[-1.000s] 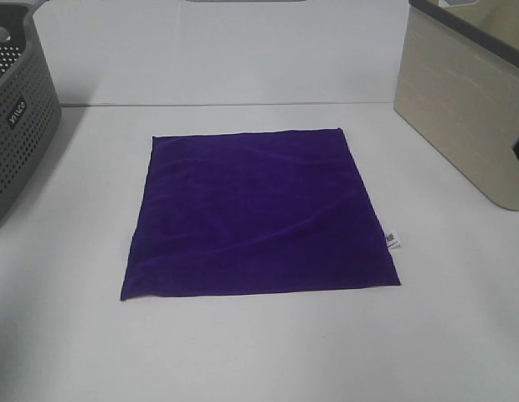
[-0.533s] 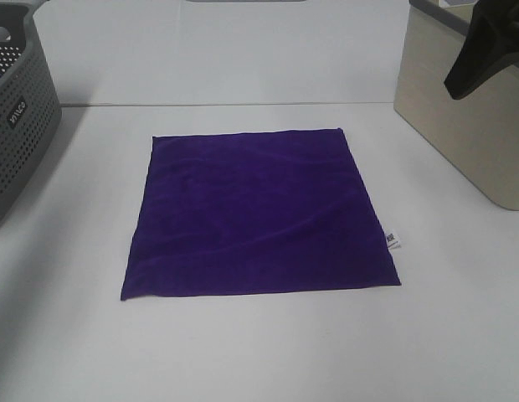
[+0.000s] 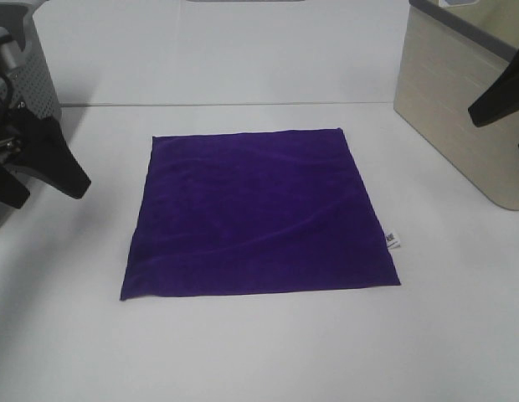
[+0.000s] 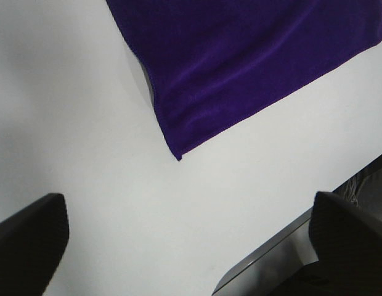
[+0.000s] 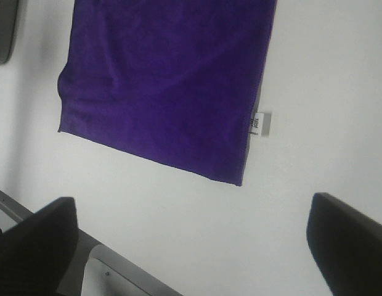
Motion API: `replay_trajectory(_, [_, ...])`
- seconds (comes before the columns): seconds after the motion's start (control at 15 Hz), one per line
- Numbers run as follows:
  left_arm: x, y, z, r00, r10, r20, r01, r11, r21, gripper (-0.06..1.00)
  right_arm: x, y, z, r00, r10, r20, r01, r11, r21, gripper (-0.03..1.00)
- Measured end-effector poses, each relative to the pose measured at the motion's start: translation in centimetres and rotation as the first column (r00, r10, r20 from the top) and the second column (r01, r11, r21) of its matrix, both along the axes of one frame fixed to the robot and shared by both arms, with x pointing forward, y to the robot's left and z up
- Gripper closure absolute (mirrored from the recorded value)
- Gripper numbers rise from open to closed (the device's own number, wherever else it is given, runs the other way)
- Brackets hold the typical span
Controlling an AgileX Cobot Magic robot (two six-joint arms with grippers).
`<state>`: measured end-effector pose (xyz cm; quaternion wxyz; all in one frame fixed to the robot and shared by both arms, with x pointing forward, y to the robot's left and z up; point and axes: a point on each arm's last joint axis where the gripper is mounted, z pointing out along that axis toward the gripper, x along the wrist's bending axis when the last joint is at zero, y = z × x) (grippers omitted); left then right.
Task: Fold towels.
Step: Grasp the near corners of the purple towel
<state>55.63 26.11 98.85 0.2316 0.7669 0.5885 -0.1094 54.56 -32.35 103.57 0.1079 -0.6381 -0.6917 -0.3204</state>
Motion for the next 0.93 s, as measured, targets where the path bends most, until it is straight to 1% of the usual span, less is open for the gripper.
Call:
replay_trajectory(0.13, [1.1, 0.0, -2.4, 1.0, 0.003, -0.02, -0.003, 1.0, -0.004, -0.04, 0.5, 0.3, -2.4, 0.999, 0.008, -0.045, -0.008, 1.0, 0.0, -0.01])
replay_trajectory(0.2, [1.7, -0.2, -4.1, 0.999, 0.006, -0.035, -0.007, 0.999, -0.031, -0.04, 1.1, 1.5, -5.3, 0.994, 0.038, -0.105, -0.039, 0.999, -0.007, -0.01])
replay_trajectory(0.33, [2.1, -0.4, -5.0, 0.999, 0.006, -0.039, -0.008, 0.998, -0.057, -0.04, 1.8, 1.8, -8.4, 0.985, 0.043, -0.168, -0.048, 0.998, -0.027, 0.0])
replay_trajectory(0.4, [2.4, -0.5, -5.5, 0.999, 0.02, -0.034, -0.022, 0.997, -0.073, -0.04, 2.0, 1.8, -9.0, 0.983, 0.042, -0.177, -0.048, 0.998, -0.03, 0.0])
replay_trajectory(0.53, [2.8, -0.9, -6.7, 0.998, 0.03, -0.05, -0.036, 0.992, -0.119, -0.04, 2.4, 1.6, -11.4, 0.975, 0.045, -0.219, -0.053, 0.998, -0.03, 0.0])
replay_trajectory(0.6, [2.9, -1.0, -7.4, 0.998, 0.029, -0.061, -0.037, 0.991, -0.132, -0.04, 2.5, 1.6, -12.5, 0.969, 0.052, -0.242, -0.059, 0.998, -0.023, 0.0])
replay_trajectory(0.73, [2.9, -1.0, -8.1, 0.997, 0.018, -0.071, -0.027, 0.991, -0.133, -0.04, 2.7, 1.7, -14.3, 0.962, 0.062, -0.267, -0.065, 0.998, -0.003, 0.0])
replay_trajectory(0.93, [2.4, -0.9, -9.5, 0.997, 0.0, -0.079, -0.01, 0.993, -0.121, -0.04, 3.0, 1.7, -15.3, 0.962, 0.056, -0.269, -0.055, 0.998, 0.009, 0.0])
